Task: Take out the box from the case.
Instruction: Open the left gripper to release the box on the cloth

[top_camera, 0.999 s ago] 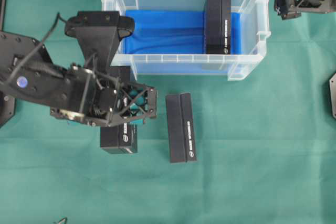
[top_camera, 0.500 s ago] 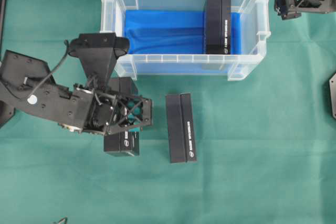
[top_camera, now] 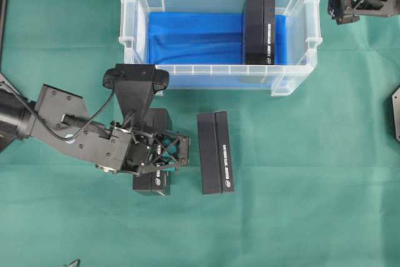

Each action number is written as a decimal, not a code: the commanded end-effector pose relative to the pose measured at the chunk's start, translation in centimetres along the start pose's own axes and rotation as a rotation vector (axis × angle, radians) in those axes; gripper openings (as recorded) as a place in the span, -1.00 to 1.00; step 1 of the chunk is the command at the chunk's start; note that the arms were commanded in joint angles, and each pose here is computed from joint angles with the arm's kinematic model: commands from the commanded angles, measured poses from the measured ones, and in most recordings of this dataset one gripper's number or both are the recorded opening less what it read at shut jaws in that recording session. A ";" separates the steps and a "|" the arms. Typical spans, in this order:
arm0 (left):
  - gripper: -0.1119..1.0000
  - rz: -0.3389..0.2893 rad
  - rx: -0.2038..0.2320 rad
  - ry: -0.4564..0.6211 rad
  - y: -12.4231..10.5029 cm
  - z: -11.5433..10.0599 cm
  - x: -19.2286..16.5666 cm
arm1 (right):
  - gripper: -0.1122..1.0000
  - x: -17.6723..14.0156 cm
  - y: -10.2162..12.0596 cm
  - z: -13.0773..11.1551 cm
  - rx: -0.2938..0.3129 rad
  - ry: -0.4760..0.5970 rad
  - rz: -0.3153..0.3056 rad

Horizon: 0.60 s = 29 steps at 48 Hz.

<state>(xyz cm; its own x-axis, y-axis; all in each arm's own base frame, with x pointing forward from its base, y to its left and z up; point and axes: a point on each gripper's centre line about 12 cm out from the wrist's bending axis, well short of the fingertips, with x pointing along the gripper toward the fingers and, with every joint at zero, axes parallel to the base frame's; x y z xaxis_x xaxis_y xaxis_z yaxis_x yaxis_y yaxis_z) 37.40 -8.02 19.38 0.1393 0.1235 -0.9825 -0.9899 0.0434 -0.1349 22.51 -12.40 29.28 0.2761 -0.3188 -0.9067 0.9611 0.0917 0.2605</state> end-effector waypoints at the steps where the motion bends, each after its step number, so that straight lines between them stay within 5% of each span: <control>1: 0.31 -0.021 0.001 0.001 0.0 0.0 -0.7 | 0.86 -0.5 0.1 0.1 0.001 -0.009 0.014; 29: 0.31 -0.056 0.002 0.035 0.0 -0.3 -0.6 | 0.86 -0.6 0.1 0.2 0.003 -0.010 0.016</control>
<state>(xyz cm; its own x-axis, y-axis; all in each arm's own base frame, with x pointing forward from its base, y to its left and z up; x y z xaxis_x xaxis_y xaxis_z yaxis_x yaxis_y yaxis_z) 37.31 -8.18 18.58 0.1586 0.1029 -0.9820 -0.9867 0.0518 -0.1539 22.50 -12.40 29.23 0.2722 -0.3173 -0.9084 0.9623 0.0906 0.2566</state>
